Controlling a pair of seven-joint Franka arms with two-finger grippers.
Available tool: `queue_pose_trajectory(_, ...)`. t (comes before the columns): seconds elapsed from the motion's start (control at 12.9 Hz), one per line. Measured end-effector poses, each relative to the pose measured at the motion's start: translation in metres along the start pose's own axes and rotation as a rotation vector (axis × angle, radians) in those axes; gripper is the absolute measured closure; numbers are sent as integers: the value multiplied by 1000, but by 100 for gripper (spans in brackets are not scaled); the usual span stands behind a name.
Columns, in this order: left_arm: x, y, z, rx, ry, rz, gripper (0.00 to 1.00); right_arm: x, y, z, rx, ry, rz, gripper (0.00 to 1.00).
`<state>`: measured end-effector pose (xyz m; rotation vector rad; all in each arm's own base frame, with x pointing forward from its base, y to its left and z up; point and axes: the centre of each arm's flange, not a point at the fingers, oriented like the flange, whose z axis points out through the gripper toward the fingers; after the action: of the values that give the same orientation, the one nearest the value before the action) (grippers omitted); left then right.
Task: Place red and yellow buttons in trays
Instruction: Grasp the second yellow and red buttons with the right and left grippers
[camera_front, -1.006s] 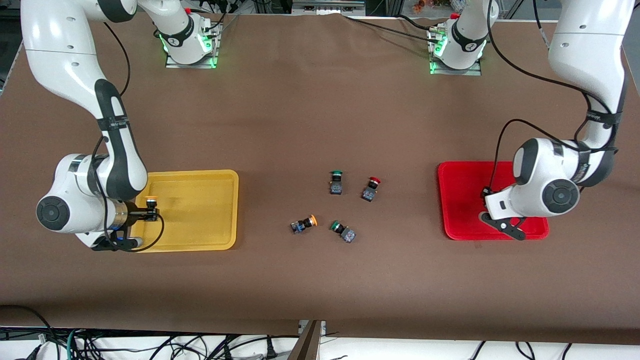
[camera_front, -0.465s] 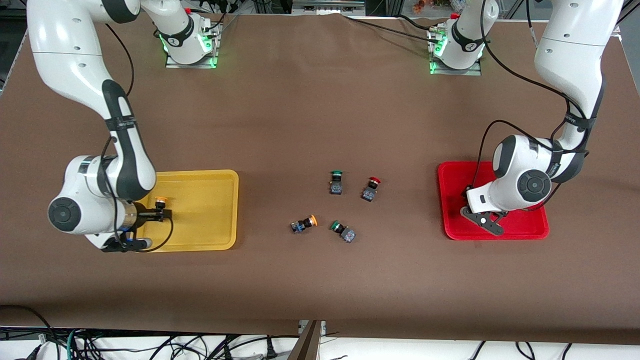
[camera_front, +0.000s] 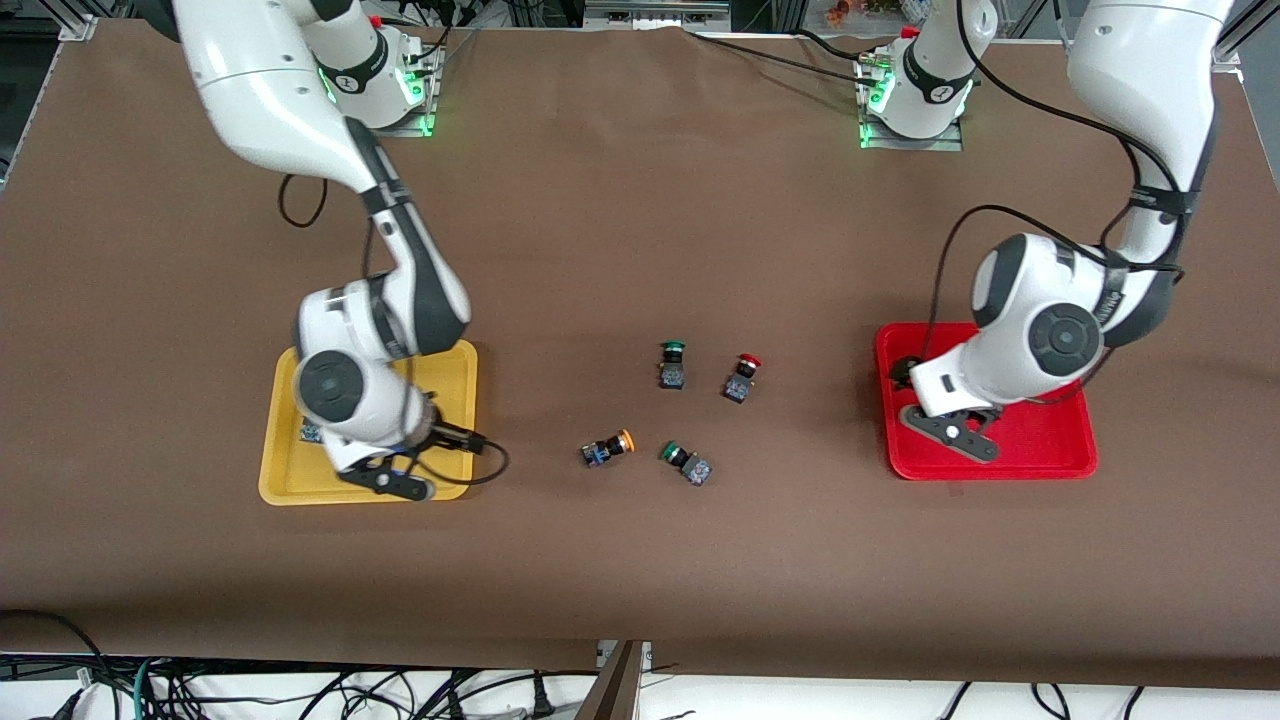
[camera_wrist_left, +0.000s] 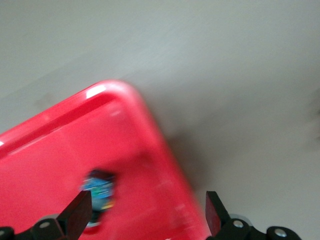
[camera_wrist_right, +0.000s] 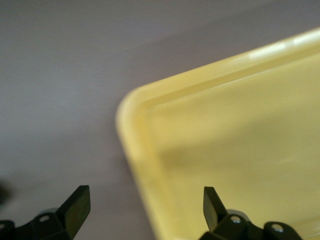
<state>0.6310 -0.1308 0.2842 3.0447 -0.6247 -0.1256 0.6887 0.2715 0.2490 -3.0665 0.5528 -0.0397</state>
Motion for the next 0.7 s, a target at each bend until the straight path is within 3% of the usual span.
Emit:
queue_pose_trajectory(0.23,20,82,-1,-25,19,-118,0,-33,-53,17,91,83,177,0)
queue_pose_trajectory(0.46,33,143,33,-44,53,-203,0,-39,-87,8,153,114,262,0)
queue_pose_trajectory(0.7,41,161,66,-59,95,-212,0,-46,-116,19,185,125,301,0)
